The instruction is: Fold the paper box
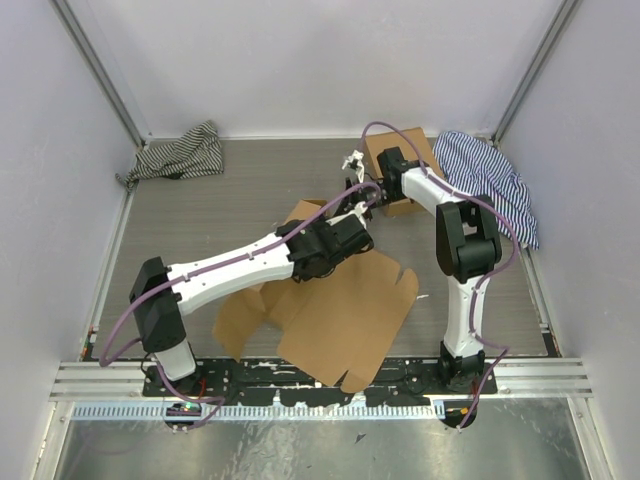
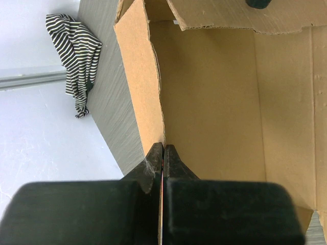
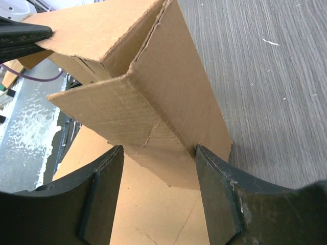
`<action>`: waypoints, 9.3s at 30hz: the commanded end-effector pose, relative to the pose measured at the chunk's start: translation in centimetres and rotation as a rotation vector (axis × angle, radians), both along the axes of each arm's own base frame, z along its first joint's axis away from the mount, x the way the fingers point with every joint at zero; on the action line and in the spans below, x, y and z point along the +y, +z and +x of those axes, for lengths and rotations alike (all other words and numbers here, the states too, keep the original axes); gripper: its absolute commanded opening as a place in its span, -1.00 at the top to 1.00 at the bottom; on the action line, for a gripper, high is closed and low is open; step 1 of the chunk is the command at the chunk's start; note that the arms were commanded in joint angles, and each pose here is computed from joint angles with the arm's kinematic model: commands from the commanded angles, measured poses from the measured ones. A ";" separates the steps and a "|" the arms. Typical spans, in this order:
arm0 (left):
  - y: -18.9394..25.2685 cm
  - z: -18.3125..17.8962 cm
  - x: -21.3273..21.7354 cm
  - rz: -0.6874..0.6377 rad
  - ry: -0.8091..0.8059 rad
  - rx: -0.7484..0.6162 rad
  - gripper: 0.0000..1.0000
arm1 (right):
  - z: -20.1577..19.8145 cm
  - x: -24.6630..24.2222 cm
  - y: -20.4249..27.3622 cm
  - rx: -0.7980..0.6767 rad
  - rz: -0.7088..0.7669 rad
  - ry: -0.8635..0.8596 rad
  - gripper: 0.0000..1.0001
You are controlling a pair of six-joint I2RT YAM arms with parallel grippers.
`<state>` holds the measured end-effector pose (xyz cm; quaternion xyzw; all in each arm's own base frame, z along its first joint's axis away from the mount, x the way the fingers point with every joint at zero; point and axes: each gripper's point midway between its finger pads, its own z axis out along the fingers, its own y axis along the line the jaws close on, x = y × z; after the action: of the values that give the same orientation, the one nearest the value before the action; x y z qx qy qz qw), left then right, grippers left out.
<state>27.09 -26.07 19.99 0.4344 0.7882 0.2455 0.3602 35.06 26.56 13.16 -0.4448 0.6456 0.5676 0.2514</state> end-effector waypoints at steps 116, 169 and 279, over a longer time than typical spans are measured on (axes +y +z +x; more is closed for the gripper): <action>10.3 0.5 3.0 -0.524 0.238 -0.360 0.20 | 5.9 0.6 2.9 -0.241 -0.090 -0.841 0.97; 2.1 0.5 21.0 -1.185 0.778 -0.607 -0.22 | 2.3 -8.3 2.3 -0.246 -0.172 -1.417 0.97; -5.9 5.1 12.7 -1.166 0.468 -0.273 0.02 | -0.4 -2.6 1.7 -0.183 -0.225 -1.098 0.97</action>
<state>31.24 -14.63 13.23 -0.0298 0.8221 -0.1407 0.5509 35.08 22.54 11.72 -0.1029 0.8454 0.2056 0.4822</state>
